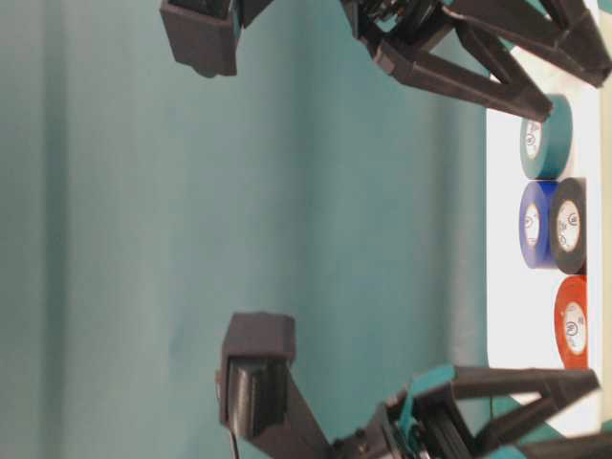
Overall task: Put the tape alternately from left to right into the white case.
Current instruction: 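Release the red roll in the tray and pull the left gripper back, then move the right gripper over the yellow tape roll and lower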
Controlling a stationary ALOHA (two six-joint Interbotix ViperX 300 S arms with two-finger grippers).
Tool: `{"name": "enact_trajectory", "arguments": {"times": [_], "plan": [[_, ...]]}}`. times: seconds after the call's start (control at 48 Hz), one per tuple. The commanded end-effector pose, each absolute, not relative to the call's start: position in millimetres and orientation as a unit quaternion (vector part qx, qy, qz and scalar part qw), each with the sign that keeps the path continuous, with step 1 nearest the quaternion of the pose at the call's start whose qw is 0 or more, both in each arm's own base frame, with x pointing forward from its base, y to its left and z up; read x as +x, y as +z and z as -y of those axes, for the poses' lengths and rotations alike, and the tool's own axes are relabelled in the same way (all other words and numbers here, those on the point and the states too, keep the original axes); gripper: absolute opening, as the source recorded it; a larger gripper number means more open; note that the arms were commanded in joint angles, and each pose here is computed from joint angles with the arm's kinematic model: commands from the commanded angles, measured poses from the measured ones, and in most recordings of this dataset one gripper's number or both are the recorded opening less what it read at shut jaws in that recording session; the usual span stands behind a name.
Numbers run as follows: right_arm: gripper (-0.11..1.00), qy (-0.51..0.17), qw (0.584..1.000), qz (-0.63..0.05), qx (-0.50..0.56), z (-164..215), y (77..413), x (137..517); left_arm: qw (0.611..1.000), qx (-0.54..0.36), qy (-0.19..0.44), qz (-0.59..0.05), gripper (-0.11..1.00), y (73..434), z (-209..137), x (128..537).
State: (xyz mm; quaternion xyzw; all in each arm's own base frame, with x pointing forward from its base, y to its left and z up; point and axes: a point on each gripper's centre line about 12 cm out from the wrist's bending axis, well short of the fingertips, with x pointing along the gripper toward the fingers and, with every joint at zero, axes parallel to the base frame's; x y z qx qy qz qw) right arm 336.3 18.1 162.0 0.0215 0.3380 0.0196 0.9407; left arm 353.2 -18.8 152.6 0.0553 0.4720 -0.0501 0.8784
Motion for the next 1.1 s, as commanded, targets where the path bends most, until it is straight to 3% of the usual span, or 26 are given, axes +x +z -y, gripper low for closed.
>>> {"name": "enact_trajectory", "arguments": {"times": [0.0, 0.834, 1.084], "plan": [[0.78, 0.025, 0.945, -0.327, 0.022, -21.4, 168.7, 339.2, 0.888, 0.053, -0.054, -0.454, 0.74, 164.5, 24.3, 352.6], [0.78, 0.031, 0.943, -0.331, 0.021, -26.6, 166.9, 336.3, 0.889, 0.058, -0.064, -0.450, 0.72, 162.2, 32.2, 349.8], [0.78, 0.052, 0.941, -0.334, 0.027, -44.6, 166.1, 323.6, 0.887, 0.058, -0.063, -0.453, 0.72, 159.8, 32.0, 347.7]]}}
